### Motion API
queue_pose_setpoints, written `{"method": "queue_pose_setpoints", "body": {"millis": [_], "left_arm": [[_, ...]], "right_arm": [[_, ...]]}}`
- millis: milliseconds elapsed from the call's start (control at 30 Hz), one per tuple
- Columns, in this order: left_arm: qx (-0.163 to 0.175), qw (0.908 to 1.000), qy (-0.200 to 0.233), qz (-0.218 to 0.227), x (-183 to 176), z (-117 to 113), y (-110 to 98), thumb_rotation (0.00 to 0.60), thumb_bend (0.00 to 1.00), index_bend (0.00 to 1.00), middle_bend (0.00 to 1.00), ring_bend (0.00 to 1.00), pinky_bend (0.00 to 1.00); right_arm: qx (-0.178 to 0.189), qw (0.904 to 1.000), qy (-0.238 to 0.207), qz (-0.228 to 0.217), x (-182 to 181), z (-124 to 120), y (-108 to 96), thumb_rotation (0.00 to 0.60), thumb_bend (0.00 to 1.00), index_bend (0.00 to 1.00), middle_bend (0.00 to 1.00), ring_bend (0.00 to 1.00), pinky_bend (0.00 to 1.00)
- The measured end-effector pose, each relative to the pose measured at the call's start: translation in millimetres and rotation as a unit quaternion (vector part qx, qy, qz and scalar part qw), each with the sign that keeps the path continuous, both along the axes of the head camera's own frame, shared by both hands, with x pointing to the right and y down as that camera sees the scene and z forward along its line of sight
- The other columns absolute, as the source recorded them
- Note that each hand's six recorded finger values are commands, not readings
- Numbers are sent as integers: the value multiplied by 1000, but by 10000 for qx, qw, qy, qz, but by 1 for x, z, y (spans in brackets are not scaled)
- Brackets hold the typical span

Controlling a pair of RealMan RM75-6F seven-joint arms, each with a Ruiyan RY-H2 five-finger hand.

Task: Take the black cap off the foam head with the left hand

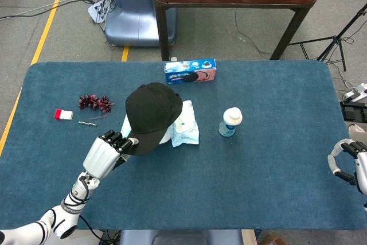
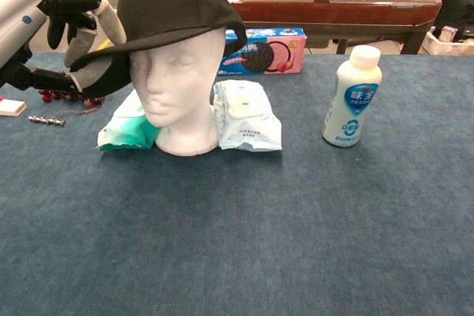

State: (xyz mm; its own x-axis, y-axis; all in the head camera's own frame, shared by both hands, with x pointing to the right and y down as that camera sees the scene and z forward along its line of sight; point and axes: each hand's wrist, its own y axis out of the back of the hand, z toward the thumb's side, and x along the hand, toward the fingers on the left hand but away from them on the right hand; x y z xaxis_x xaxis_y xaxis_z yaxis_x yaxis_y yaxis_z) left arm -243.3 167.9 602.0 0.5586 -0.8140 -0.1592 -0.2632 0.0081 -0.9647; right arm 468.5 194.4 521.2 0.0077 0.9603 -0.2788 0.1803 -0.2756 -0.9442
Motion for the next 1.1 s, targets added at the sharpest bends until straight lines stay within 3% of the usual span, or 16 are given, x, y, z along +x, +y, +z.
{"method": "queue_pose_setpoints", "body": {"millis": [667,900,1100], "left_arm": [[661,9967,-385,-271,-16,-27,-25,600,549,597,799,625,665],[886,9937,-527,-445,-22,-40,-47,600,549,597,800,625,666],[837,9923,-716,-572,-26,-38,-67,600,549,597,800,625,666]], "right_arm": [[-22,10000,43,-21,-1,1,0,600,409,595,482,463,638],[-33,10000,52,-22,-1,2,0,600,409,595,482,463,638],[-45,10000,69,-16,-1,3,0,600,409,595,482,463,638]]}}
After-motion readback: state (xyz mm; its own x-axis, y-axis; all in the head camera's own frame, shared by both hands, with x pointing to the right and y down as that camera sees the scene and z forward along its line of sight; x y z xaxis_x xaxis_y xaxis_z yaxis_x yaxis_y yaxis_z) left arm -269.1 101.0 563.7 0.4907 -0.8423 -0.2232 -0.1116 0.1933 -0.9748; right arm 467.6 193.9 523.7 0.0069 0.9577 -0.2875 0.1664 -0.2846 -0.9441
